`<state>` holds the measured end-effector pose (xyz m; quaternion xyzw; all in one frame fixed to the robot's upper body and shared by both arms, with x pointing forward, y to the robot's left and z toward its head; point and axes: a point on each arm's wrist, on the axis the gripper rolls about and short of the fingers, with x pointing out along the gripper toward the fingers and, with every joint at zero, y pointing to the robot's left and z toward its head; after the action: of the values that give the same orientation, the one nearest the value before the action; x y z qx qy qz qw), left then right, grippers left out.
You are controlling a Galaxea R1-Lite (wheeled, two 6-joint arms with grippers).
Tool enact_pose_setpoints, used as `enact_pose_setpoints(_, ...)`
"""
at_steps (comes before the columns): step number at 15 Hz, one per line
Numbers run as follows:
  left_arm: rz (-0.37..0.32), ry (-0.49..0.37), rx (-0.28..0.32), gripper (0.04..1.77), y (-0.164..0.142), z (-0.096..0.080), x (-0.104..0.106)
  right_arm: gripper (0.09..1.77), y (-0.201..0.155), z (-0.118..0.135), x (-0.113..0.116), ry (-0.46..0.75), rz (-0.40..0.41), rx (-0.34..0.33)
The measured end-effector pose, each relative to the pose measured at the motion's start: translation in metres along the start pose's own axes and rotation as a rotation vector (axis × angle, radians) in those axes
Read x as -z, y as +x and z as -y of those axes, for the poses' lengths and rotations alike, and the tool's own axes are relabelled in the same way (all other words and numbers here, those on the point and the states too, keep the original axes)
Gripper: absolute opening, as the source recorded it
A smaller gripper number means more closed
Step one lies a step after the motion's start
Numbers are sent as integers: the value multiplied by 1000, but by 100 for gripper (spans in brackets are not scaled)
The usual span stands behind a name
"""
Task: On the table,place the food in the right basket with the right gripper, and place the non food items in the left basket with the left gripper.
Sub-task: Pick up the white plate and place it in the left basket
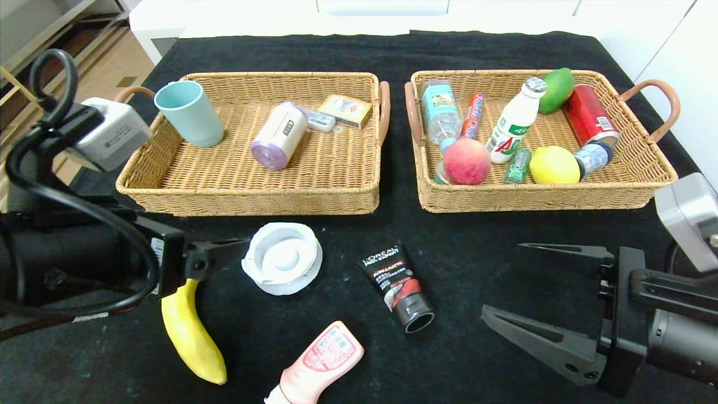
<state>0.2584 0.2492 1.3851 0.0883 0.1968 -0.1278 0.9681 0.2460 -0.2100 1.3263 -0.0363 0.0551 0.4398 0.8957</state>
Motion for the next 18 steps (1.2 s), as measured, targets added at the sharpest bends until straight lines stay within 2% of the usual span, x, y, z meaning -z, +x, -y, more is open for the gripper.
enact_pose_setpoints(4, -66, -7, 23, 172, 32, 10, -7, 171, -1, 1, -1, -1, 6, 9)
enact_pose_setpoints(8, -92, 12, 90, 172, 53, 36, -16, 171, -2, 2, -3, -3, 14, 13)
enact_pose_setpoints(10, -128, 21, 114, 172, 64, 50, -18, 171, -3, 2, -4, -4, 17, 14)
enact_pose_setpoints(13, -181, -16, 120, 172, 81, 63, -17, 171, -4, 1, -5, -6, 24, 14)
enact_pose_setpoints(18, -218, -27, 116, 172, 97, 71, -12, 171, -4, 2, -5, -5, 23, 15)
